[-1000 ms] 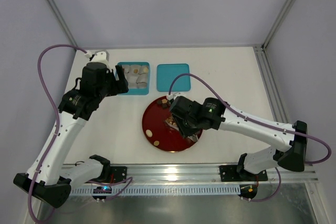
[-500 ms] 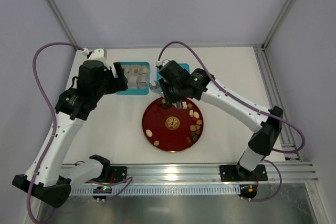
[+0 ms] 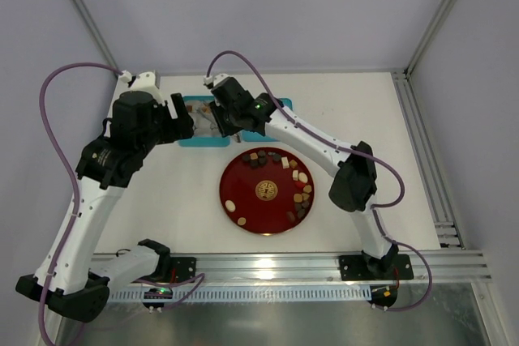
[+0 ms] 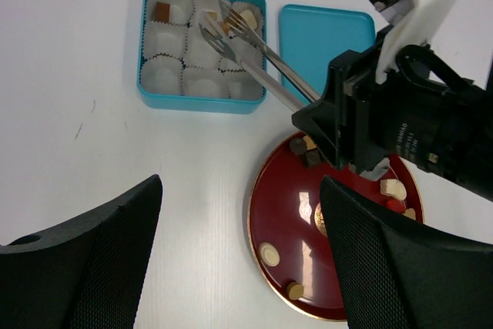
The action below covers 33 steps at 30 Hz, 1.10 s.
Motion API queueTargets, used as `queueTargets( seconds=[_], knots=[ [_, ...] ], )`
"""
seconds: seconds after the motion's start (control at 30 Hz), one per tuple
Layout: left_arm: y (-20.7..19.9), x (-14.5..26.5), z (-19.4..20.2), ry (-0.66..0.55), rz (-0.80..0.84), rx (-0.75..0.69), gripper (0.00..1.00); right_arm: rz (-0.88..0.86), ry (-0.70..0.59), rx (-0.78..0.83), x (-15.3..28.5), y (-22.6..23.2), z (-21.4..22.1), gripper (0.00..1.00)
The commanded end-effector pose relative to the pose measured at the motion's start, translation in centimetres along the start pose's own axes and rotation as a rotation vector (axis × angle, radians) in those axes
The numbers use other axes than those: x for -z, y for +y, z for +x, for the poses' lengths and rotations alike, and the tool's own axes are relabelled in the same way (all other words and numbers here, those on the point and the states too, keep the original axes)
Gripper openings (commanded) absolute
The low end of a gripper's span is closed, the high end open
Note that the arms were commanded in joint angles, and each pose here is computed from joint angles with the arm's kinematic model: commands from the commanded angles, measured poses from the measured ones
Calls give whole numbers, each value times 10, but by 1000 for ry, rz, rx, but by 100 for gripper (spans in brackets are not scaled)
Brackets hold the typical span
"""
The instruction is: Pack the chocolate
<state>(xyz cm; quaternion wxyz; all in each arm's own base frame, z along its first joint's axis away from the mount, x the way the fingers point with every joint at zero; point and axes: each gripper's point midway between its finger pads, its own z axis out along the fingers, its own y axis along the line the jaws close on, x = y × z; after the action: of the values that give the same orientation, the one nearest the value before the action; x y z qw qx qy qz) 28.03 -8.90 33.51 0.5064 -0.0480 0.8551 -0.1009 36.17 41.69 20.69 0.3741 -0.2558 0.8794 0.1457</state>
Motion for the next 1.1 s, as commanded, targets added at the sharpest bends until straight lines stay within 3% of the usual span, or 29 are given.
queueTargets(
  seconds=[0.0, 0.2, 1.07],
  knots=[
    [-1, 12, -10, -26, 14, -9, 81, -88, -161, 10, -2, 20, -44, 36],
    [1, 9, -5, -14, 8, -12, 81, -159, -214, -1, -21, 37, -52, 36],
    [2, 11, -3, -15, 5, -14, 81, -155, -165, -1, -79, 47, -26, 36]
  ],
)
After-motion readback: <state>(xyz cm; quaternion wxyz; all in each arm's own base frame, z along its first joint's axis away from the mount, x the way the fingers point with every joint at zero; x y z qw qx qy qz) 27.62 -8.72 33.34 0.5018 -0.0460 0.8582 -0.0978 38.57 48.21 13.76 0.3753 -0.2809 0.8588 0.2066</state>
